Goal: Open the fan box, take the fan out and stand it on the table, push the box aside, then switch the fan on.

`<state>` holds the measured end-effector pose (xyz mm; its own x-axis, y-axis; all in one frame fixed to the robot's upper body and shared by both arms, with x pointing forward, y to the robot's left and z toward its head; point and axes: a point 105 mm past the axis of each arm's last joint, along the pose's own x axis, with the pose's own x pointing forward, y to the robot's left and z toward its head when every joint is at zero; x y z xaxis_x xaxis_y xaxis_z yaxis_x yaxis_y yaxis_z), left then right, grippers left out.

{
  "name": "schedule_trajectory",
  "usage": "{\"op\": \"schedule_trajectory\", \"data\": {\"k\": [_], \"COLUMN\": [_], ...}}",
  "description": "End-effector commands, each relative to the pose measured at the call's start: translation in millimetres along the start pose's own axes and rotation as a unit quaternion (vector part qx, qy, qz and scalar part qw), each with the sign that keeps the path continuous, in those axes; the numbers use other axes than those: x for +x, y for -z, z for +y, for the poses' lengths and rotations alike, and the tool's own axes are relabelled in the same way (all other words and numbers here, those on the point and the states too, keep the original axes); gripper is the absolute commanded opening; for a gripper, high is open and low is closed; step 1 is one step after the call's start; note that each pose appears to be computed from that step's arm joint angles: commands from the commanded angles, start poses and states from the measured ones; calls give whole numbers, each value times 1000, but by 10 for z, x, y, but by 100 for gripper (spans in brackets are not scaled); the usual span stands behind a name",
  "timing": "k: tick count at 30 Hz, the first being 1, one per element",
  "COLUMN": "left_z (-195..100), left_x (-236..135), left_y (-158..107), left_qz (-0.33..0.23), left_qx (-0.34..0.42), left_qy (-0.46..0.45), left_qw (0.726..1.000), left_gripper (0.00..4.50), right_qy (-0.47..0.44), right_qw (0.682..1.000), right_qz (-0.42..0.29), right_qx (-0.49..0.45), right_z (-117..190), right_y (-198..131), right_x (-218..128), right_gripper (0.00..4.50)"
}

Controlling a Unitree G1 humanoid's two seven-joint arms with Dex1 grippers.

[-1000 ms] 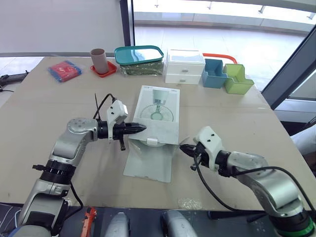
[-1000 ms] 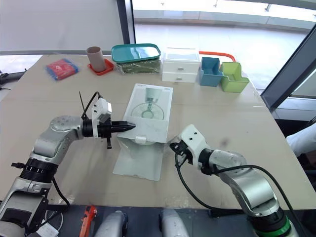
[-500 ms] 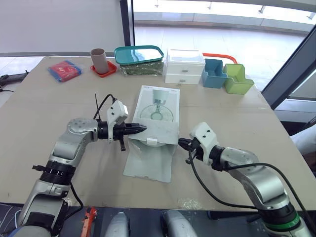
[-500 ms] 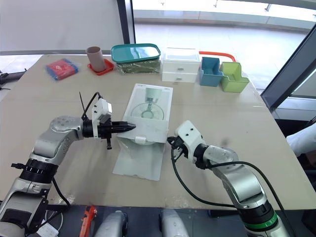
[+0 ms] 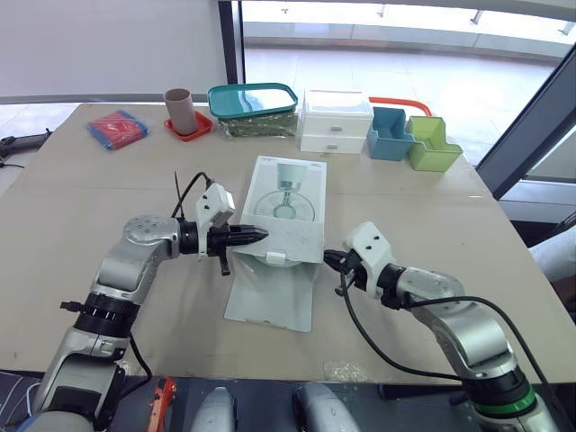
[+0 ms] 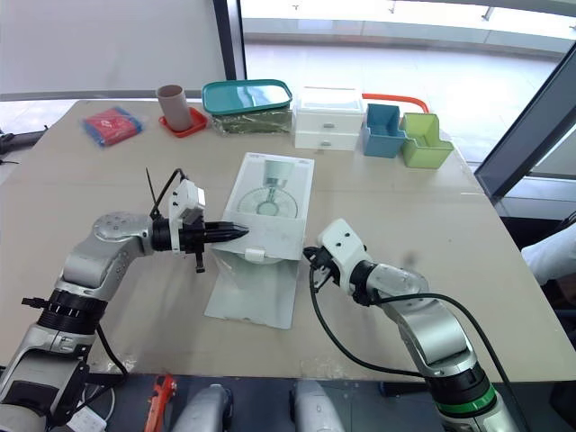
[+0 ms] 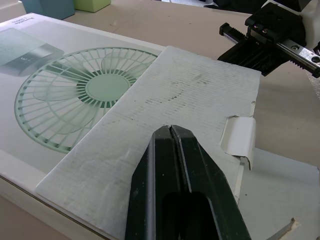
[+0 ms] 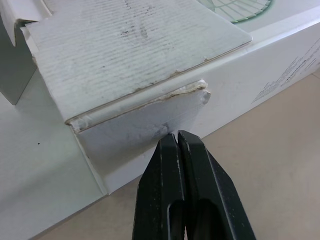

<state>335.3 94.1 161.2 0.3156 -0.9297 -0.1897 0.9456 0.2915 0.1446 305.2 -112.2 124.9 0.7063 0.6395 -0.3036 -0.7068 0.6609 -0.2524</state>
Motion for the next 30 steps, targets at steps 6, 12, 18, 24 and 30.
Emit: {"op": "schedule_trajectory", "data": {"k": [6,12,18,24,30], "left_z": [-62,-61,-66,-63,-63], "left_x": [58,67,66,56,57], "left_y": [84,79,81,82,82], "left_qz": [13,11,12,13,12], "left_qx": [-9,-8,-8,-8,-10], "left_qy": [11,10,10,9,9], "left_qw": [1000,1000,1000,1000,1000], "left_gripper": [0,0,0,0,0], "right_qy": [-4,-4,-6,-10,-10], "right_qw": [1000,999,999,999,999], "right_qz": [-27,-28,-29,-31,-30], "right_qx": [-15,-16,-15,-13,-13], "right_z": [5,-15,-6,12,12], "right_y": [-124,-123,-124,-132,-124], "right_x": [-9,-9,-9,-8,-6], "right_gripper": [4,4,4,4,4]}}
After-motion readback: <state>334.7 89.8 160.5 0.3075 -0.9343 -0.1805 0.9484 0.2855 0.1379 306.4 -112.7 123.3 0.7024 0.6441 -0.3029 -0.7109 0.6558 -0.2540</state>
